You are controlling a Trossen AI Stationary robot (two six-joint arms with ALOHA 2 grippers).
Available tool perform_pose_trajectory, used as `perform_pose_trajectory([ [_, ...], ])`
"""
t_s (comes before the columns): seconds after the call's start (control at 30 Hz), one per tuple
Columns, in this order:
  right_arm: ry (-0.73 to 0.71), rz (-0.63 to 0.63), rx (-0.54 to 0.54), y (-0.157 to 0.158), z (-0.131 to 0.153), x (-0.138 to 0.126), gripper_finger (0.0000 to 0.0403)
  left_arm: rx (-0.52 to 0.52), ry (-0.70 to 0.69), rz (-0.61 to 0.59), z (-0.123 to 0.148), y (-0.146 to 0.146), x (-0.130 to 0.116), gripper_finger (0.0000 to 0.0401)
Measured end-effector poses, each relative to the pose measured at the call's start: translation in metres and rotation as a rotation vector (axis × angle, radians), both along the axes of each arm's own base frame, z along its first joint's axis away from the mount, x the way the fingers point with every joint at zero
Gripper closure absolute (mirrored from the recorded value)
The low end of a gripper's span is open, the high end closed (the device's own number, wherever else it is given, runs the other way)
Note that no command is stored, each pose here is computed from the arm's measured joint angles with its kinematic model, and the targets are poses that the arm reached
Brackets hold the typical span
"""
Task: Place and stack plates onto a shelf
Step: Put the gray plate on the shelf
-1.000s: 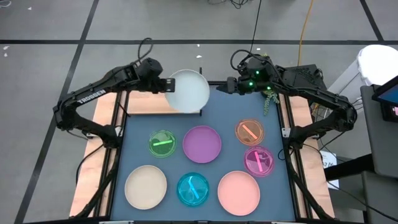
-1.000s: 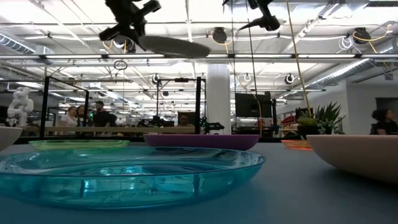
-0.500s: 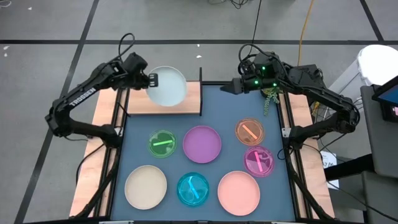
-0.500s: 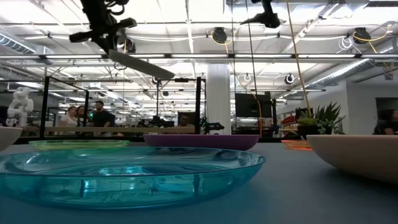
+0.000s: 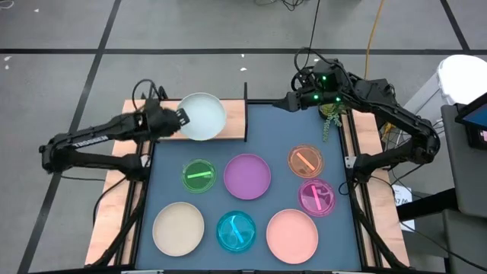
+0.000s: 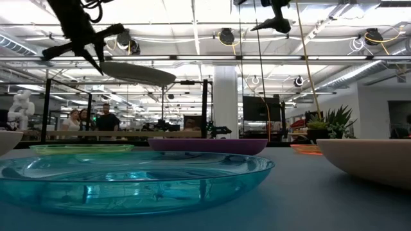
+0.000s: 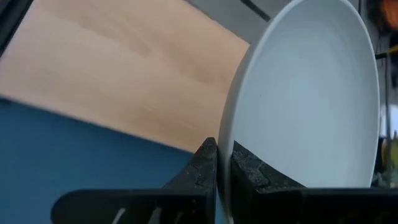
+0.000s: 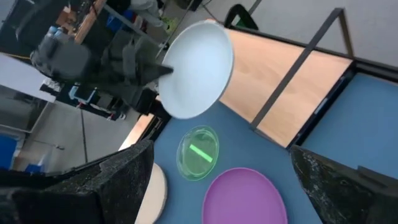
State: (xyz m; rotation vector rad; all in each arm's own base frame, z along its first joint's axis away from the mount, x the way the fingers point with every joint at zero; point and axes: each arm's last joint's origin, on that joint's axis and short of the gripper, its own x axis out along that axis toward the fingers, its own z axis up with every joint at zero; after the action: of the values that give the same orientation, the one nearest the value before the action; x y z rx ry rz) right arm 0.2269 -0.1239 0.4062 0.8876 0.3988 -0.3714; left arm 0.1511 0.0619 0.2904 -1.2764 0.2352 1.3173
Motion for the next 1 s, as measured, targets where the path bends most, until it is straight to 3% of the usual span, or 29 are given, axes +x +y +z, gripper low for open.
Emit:
perform_pose_trajectory([
  [0.47,-0.005,-0.017,-0.002,-0.010,0.000,-0.006,0.0046,0.026,-0.105,0.331,-0.062,-0.025,-0.003,0.0384],
  [1.0,-0.013,-0.021,0.001,-0.010,0.001,-0.005,0.0046,0.025,0.047,0.439,-0.096,-0.007,0.005,0.0384],
])
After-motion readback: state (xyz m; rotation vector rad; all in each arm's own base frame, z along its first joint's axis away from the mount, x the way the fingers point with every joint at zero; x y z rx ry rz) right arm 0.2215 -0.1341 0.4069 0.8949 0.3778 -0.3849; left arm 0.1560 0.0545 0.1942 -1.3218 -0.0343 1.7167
